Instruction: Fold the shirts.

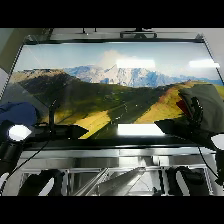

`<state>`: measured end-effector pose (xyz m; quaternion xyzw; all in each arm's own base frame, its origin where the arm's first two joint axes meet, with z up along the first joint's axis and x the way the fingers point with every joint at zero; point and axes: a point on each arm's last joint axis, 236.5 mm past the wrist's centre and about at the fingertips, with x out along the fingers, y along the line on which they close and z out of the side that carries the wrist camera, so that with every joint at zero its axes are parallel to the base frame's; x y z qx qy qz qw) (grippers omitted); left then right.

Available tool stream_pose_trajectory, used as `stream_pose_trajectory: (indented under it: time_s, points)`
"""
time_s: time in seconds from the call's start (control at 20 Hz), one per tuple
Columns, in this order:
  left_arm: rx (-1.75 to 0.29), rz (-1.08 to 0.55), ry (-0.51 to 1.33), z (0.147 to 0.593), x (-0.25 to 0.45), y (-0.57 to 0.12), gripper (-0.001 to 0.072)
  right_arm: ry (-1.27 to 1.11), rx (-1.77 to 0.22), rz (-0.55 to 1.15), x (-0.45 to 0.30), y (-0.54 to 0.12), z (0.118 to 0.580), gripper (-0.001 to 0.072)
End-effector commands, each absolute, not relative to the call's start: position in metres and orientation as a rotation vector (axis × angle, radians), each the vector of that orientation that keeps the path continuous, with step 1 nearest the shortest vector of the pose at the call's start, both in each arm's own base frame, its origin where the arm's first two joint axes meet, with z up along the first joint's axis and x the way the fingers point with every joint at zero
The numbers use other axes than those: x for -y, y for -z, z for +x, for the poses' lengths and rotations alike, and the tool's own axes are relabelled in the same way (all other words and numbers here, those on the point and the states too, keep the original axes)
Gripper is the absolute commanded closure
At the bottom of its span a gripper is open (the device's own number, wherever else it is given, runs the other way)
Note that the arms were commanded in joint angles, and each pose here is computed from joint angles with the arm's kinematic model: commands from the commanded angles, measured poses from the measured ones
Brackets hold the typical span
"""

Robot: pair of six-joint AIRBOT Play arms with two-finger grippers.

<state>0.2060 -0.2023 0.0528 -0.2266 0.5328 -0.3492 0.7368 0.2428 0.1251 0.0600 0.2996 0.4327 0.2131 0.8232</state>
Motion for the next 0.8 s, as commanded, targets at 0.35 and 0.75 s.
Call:
stream_pose_trajectory:
  time_s: [0.35,0.75]
  points:
    - [-1.034,-0.437,0.345,0.275,0.088,-0.079,-0.0013,-0.454,-0.921,0.637,-0.125,-0.06,0.242,0.0698]
    - [-0.667,-0.614,-0.499,0.31,-0.249,-0.129,-0.0013,-0.454,-0.92,0.636,-0.125,-0.06,0.242,0.0698]
